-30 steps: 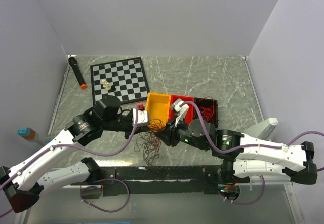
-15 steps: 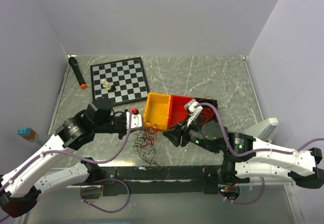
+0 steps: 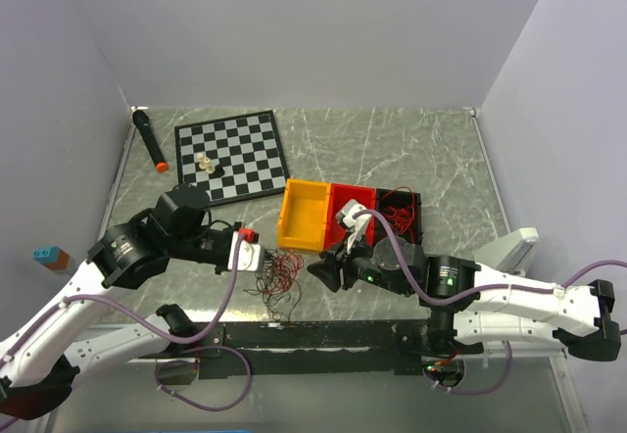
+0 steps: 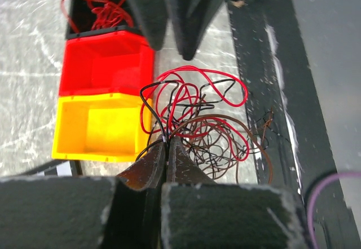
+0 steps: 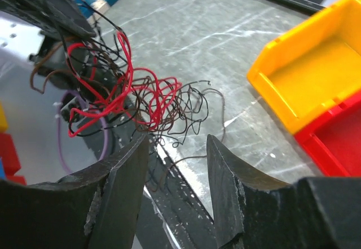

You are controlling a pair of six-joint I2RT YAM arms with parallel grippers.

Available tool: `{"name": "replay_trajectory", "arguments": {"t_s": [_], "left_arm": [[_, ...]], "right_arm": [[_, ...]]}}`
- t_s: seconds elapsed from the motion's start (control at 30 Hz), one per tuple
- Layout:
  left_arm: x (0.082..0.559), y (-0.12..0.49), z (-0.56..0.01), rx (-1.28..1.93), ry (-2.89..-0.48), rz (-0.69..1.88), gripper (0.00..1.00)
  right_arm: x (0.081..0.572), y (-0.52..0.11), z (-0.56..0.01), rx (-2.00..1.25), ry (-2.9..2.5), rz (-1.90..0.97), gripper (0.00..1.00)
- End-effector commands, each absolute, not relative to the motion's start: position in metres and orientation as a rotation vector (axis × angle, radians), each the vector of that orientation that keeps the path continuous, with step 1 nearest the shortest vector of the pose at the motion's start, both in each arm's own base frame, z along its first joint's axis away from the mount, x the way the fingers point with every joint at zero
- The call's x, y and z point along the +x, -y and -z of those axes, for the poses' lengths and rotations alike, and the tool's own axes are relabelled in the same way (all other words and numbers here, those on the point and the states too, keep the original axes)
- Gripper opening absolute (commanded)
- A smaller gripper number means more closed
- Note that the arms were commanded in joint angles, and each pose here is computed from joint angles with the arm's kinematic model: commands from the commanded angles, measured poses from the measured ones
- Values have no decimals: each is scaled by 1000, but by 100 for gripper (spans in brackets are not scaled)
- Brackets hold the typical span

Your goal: Untangle the cables

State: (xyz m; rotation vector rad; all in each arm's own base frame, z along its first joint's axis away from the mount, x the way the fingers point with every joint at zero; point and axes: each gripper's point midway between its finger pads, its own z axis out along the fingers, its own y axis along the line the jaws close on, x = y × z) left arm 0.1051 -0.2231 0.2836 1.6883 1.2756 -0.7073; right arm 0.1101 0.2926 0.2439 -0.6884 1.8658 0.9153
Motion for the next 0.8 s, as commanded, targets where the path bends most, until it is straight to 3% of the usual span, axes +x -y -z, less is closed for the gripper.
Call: {"name": "replay_trajectory", "arguments": {"t_s": [0.0, 0.23, 0.77], "left_arm": [[84, 222, -295, 1795, -1121, 763, 1], [85, 226, -307, 1792, -1081, 765, 1], [83, 227, -314, 1784, -1068, 781, 1]], "right_arm": [[97, -304, -286, -768, -1714, -1044, 54], [74, -312, -299, -898, -1624, -1155, 58], [88, -331, -306, -920, -1611, -1088, 45]]}}
